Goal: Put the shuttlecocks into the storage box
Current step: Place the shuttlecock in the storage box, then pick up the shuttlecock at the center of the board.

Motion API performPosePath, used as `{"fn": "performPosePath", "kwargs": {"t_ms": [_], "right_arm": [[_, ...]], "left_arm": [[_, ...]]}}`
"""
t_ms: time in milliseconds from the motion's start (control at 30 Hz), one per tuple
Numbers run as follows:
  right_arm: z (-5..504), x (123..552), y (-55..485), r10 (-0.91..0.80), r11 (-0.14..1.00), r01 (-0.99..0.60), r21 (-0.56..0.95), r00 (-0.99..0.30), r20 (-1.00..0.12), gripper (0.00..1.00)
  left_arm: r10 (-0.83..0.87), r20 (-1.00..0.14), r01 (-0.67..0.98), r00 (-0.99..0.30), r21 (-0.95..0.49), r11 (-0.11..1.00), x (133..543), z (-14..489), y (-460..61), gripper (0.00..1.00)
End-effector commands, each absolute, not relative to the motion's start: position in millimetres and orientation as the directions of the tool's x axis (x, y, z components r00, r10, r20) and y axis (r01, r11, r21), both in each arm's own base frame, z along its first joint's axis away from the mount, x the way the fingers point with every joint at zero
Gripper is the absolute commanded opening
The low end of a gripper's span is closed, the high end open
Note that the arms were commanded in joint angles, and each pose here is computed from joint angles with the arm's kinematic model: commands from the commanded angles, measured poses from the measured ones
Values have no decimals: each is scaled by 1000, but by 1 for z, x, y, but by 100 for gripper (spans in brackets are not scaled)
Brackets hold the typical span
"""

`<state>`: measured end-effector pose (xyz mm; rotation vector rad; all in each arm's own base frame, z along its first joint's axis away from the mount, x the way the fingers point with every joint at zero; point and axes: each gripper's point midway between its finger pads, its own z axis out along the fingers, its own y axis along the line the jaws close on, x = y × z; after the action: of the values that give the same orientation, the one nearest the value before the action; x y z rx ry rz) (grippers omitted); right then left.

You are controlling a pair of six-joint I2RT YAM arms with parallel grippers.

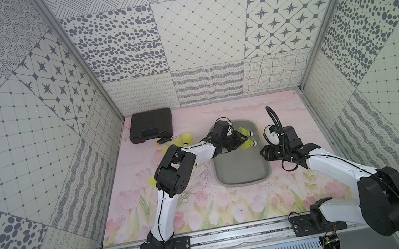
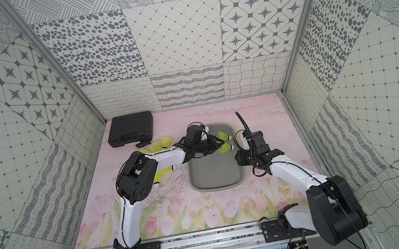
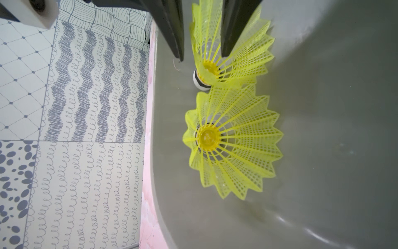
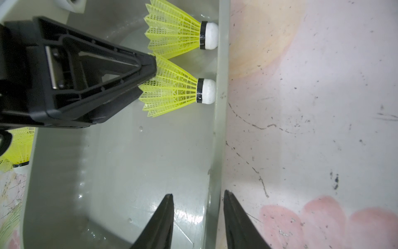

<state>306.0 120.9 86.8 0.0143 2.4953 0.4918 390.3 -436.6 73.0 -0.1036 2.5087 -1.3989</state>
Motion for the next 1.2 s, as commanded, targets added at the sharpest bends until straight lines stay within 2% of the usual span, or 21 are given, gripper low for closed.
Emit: {"fn": "performPosePath", "kwargs": {"t_ms": [0, 167, 400, 667, 933, 1167], "right_arm": [[93, 309, 119, 129, 932, -100, 348, -807, -576, 41], [98, 310, 116, 133, 937, -94, 337, -795, -591, 43], [113, 310, 109, 134, 945, -97, 313, -757, -639, 52], [142, 307, 101, 130, 951, -124, 285, -676, -726, 57], [169, 300, 97, 144, 948, -143, 285, -608, -781, 58], [174, 298, 96, 151, 947, -140, 289, -601, -785, 59]], "left_arm": [[-193, -242, 108, -951, -844, 526, 393, 88, -434, 36], [-198, -268, 121, -943, -830, 544, 393, 95, -426, 42], [-215, -335, 149, -917, -790, 595, 389, 115, -394, 46], [-266, -444, 117, -855, -666, 737, 382, 138, -302, 49], [-260, -560, 44, -787, -472, 881, 360, 159, -207, 55], [-251, -587, -34, -770, -356, 934, 338, 164, -145, 59]]}}
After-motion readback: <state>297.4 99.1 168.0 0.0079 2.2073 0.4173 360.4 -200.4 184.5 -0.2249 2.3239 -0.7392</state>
